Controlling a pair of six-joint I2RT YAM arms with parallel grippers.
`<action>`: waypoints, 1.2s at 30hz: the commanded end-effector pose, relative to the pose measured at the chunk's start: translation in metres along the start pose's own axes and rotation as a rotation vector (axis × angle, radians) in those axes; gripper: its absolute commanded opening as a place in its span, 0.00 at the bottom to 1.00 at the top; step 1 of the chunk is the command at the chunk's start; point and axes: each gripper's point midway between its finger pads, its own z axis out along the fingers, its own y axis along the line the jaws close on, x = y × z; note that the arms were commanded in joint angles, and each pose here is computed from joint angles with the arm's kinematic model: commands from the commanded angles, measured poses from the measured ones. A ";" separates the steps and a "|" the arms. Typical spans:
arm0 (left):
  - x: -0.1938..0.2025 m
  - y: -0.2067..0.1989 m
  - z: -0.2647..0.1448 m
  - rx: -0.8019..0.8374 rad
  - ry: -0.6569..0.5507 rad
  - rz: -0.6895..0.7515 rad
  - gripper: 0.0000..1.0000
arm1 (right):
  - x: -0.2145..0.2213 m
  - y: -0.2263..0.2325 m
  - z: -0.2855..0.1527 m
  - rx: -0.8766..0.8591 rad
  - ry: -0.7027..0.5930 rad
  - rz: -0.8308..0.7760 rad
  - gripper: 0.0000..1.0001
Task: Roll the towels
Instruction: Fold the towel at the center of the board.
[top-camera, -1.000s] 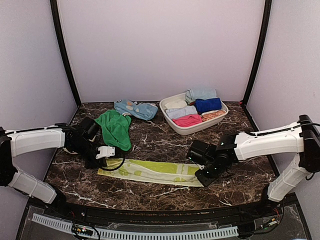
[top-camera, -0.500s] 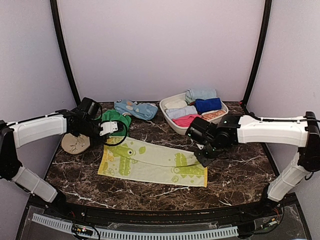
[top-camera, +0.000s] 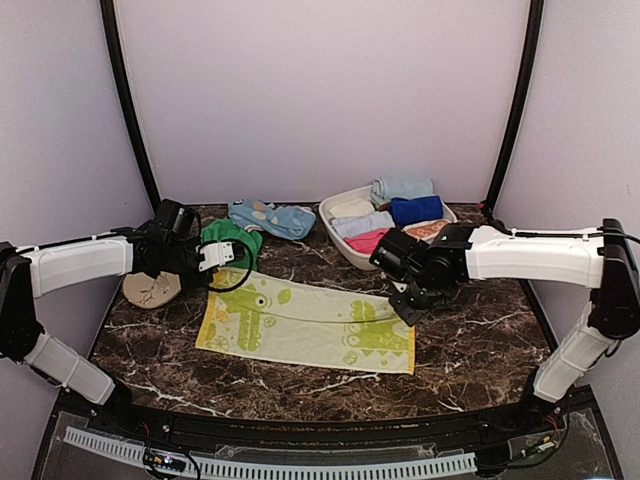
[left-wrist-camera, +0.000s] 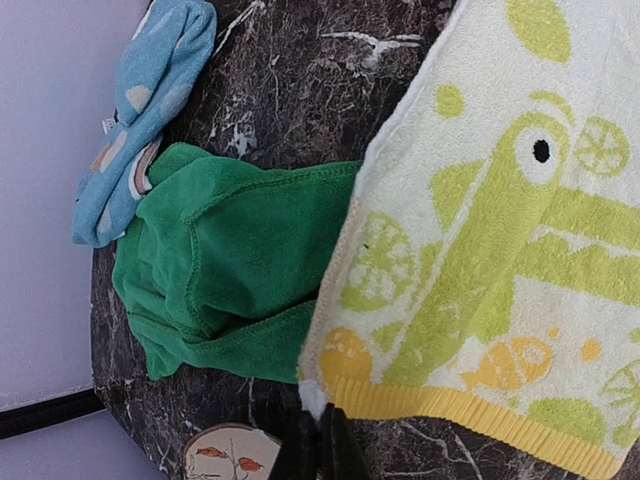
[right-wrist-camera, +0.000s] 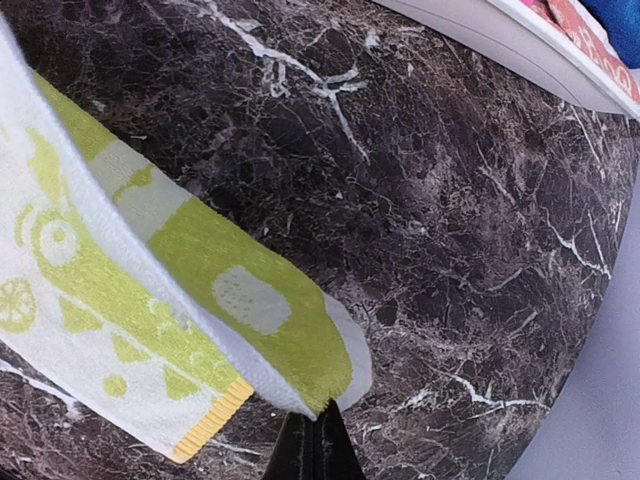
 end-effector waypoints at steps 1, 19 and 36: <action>-0.001 0.016 -0.004 -0.115 -0.037 -0.007 0.00 | -0.002 -0.008 0.014 0.062 0.006 -0.007 0.00; 0.033 -0.076 -0.009 0.112 -0.063 -0.040 0.00 | 0.049 0.028 0.018 -0.040 0.071 0.002 0.00; 0.040 -0.111 -0.028 0.249 -0.063 -0.058 0.00 | 0.076 0.055 0.016 -0.074 0.103 0.024 0.00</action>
